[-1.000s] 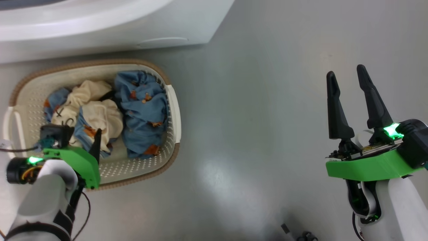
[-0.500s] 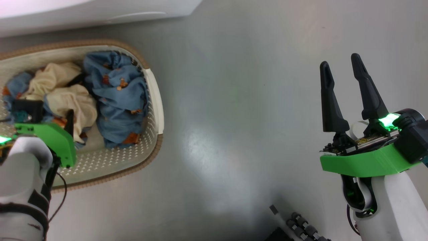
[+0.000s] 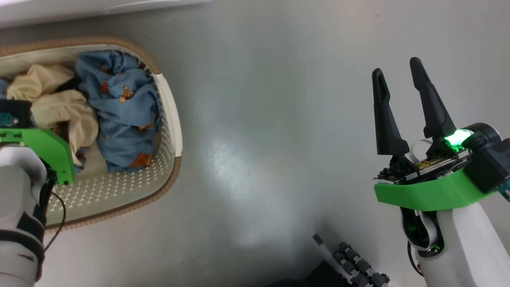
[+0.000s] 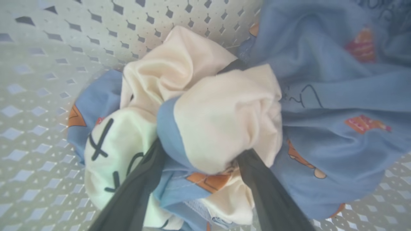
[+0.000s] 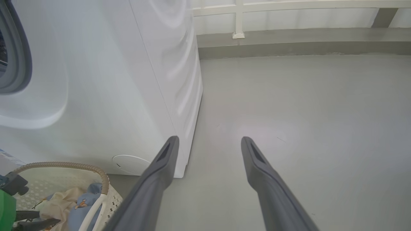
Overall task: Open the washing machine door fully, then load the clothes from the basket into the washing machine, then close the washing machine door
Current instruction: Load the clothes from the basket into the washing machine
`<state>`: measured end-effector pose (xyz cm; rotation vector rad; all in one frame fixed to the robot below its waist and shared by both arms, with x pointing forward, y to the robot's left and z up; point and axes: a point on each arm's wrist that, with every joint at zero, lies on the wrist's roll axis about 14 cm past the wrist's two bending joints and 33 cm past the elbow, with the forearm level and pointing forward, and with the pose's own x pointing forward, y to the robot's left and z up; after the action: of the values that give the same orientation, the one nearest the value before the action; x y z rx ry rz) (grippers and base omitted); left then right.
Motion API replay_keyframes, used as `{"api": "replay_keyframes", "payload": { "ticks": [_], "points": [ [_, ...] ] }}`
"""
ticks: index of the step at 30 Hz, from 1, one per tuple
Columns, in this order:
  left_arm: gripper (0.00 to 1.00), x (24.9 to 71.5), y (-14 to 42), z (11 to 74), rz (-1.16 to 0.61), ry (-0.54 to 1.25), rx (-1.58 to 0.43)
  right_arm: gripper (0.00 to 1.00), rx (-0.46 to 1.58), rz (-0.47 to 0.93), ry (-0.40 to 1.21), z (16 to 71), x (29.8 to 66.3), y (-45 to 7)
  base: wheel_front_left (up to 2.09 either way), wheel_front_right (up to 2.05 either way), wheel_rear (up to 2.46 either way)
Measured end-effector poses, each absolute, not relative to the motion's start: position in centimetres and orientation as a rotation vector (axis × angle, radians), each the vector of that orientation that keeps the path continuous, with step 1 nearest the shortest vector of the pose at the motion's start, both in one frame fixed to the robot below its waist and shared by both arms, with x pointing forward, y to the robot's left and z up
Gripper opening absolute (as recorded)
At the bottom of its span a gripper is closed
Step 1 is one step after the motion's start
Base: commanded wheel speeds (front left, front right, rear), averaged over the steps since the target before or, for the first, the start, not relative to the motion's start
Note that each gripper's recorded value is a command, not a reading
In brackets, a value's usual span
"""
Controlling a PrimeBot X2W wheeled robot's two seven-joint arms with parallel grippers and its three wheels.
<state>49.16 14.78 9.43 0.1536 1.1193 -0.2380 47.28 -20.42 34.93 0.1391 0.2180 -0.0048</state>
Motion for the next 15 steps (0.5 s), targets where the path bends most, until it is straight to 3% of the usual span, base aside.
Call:
{"api": "replay_keyframes", "payload": {
  "ticks": [6,8,10,11,15],
  "points": [
    [0.98,49.1,14.5,8.8,-0.255,1.139,0.139,1.00,0.135,-0.008,0.226,34.7,47.1,-20.5,0.00,0.00,0.00],
    [0.44,49.0,14.5,8.5,-0.260,1.152,0.141,1.00,0.134,-0.005,0.227,34.7,47.1,-20.4,0.00,0.00,0.00],
    [0.09,49.0,14.3,8.4,-0.271,1.155,0.137,1.00,0.134,-0.002,0.226,34.8,47.2,-20.4,0.00,0.00,0.00],
    [0.00,49.0,14.1,8.3,-0.270,1.157,0.129,1.00,0.135,-0.003,0.224,34.8,47.2,-20.4,0.00,0.00,0.00],
    [0.00,48.9,13.6,8.3,-0.273,1.170,0.095,1.00,0.132,-0.007,0.214,35.2,47.3,-20.6,0.00,0.00,0.00]
  ]
}}
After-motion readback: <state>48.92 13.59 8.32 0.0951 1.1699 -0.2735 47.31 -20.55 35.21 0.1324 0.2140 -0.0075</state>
